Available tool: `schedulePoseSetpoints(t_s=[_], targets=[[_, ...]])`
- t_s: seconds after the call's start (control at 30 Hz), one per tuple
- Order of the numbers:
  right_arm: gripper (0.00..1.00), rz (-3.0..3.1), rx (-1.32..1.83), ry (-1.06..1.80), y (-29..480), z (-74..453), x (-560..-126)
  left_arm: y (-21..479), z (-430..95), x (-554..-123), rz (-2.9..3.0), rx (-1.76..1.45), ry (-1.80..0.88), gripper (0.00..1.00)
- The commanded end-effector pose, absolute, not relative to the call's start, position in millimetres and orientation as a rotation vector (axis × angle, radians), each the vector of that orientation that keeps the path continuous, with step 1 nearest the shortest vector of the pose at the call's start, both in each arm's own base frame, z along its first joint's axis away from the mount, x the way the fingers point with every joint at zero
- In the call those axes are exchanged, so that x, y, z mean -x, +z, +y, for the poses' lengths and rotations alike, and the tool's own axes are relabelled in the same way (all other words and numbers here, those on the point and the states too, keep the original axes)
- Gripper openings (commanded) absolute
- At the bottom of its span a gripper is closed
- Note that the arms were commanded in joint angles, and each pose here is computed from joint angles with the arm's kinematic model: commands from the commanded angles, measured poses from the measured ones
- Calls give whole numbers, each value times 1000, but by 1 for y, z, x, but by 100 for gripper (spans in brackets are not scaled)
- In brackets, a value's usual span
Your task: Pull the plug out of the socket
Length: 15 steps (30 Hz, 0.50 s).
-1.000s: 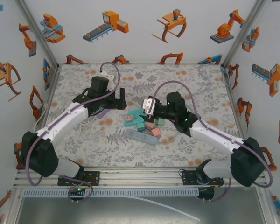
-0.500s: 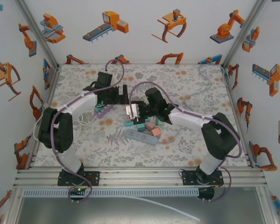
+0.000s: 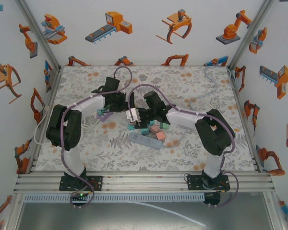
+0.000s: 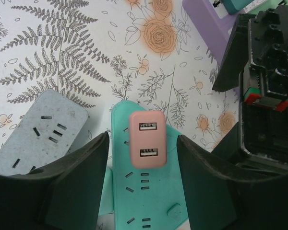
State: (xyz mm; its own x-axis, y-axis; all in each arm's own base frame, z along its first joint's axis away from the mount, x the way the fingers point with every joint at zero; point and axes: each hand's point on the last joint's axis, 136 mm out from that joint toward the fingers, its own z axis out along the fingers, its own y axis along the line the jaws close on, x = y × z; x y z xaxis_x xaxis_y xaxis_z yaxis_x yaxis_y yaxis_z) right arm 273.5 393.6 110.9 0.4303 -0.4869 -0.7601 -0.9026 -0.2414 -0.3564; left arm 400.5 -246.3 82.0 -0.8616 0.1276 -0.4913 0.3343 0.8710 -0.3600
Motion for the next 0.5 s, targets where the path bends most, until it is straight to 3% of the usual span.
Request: schedulePoseSetpoints(t_s=[0.0,0.3,0.47], targets=[[52,1170,1897,647,108,400,-277,66,-245,-391,2631,-393,-546,97],[44,1180,1904,628,102,402,-280,41,-235,-384,2703,-426,-368,97],[39,1197,1903,620,108,402,-279,29,-230,-380,2736,-443,-310,85]])
